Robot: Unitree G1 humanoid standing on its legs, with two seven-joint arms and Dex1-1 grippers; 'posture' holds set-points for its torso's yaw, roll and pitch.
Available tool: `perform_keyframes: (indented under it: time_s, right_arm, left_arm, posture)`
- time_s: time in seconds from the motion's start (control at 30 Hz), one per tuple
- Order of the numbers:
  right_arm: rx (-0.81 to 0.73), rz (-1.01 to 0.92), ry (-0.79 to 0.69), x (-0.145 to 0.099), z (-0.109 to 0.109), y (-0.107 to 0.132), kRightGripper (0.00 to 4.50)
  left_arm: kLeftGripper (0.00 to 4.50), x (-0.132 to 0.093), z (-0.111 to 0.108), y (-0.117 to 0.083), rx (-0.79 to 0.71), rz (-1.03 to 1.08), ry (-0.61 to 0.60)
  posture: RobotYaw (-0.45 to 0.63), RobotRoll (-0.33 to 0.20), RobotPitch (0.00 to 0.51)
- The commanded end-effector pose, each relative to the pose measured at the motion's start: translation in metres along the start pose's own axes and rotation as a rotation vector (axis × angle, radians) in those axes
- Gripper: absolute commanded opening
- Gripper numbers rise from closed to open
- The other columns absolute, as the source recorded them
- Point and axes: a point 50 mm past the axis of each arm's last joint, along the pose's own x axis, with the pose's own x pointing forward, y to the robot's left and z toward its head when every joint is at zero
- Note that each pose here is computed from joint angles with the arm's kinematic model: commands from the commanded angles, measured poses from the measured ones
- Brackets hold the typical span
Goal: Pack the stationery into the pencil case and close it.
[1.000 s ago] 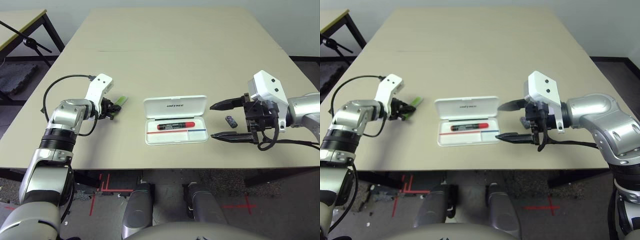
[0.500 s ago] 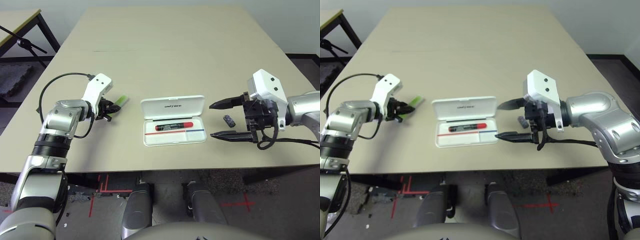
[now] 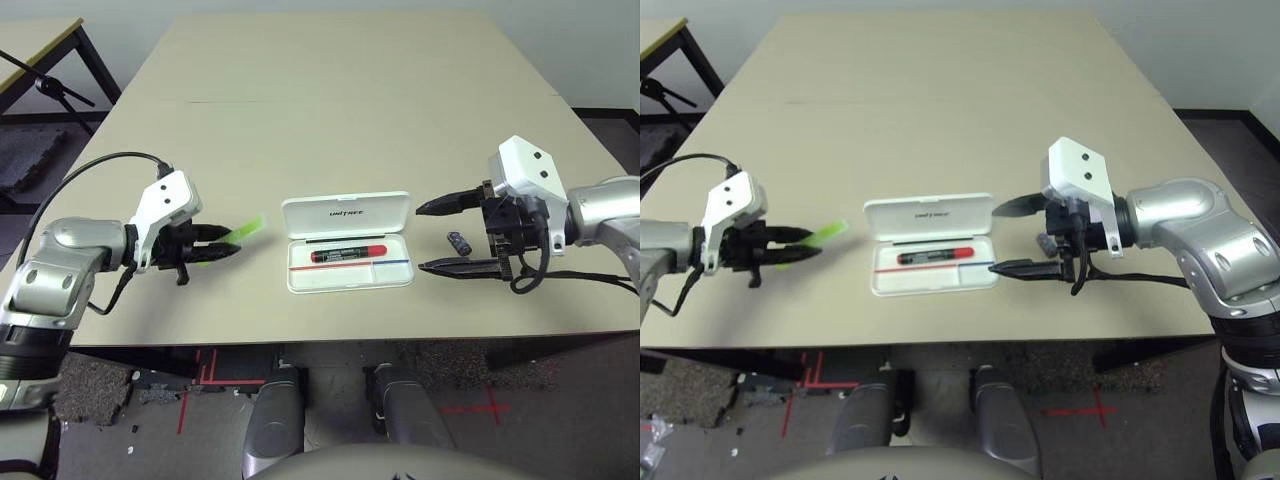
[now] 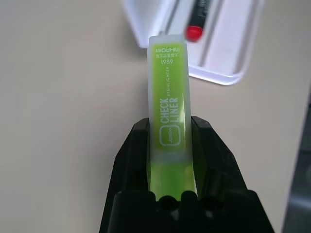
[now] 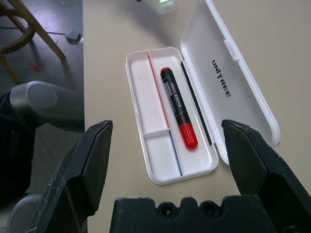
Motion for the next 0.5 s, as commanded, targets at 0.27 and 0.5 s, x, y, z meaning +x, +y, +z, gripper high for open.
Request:
perform_keyframes:
  time_s: [0.27, 0.5]
  right_arm:
    - [-0.018, 0.019, 0.016, 0.004, -0.001, -0.002, 4.50]
    - [-0.023, 0.013, 0.018, 0.004, -0.001, -0.003, 4.50]
  left_arm:
    - [1.09, 0.010, 0.019, -0.015, 0.131, -0.128, -0.031]
    - [1.09, 0.025, 0.027, -0.020, 0.186, -0.178, -0.041]
  posture:
    - [0.03, 0.000, 0.115]
    - [0.03, 0.000, 0.114]
